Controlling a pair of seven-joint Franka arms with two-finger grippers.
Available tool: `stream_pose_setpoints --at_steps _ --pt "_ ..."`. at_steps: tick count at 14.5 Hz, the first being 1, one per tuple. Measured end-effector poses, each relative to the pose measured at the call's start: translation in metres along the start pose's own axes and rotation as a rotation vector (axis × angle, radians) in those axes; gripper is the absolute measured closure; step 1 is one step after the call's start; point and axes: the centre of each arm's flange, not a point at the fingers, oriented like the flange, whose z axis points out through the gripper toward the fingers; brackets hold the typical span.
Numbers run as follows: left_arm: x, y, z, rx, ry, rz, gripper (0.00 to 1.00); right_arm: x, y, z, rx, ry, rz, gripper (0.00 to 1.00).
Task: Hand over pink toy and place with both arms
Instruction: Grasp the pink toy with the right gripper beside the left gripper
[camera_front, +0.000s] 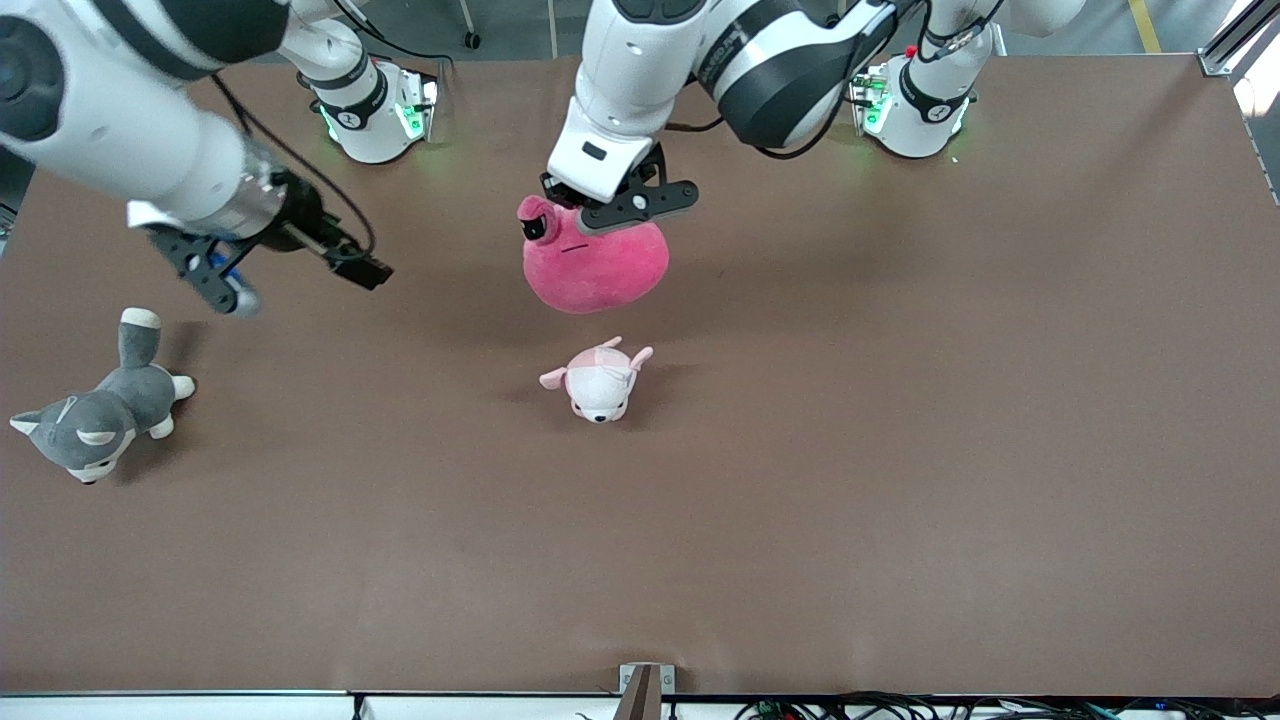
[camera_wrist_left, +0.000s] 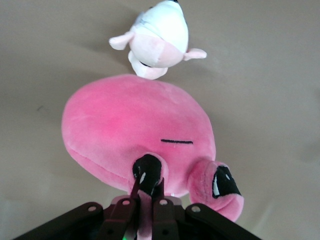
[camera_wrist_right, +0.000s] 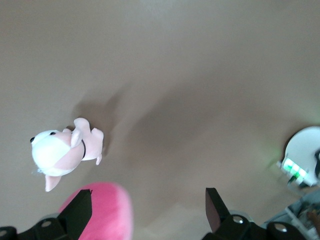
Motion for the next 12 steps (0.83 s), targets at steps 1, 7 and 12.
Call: stream_pose_setpoints --at_steps 1,7,12 --pt "-0.004 0.003 0.003 -0.003 0.002 0.001 0.90 -0.020 -0.006 0.000 0.003 0.001 0.031 0.00" --pt "-0.001 0.003 0.001 -0.011 0.008 -0.006 0.90 -0.096 -0.038 0.039 0.061 0.007 0.142 0.00" --pt "-0.001 0.003 0.000 -0.012 0.009 -0.006 0.90 -0.132 -0.050 0.080 0.074 0.014 0.152 0.00"
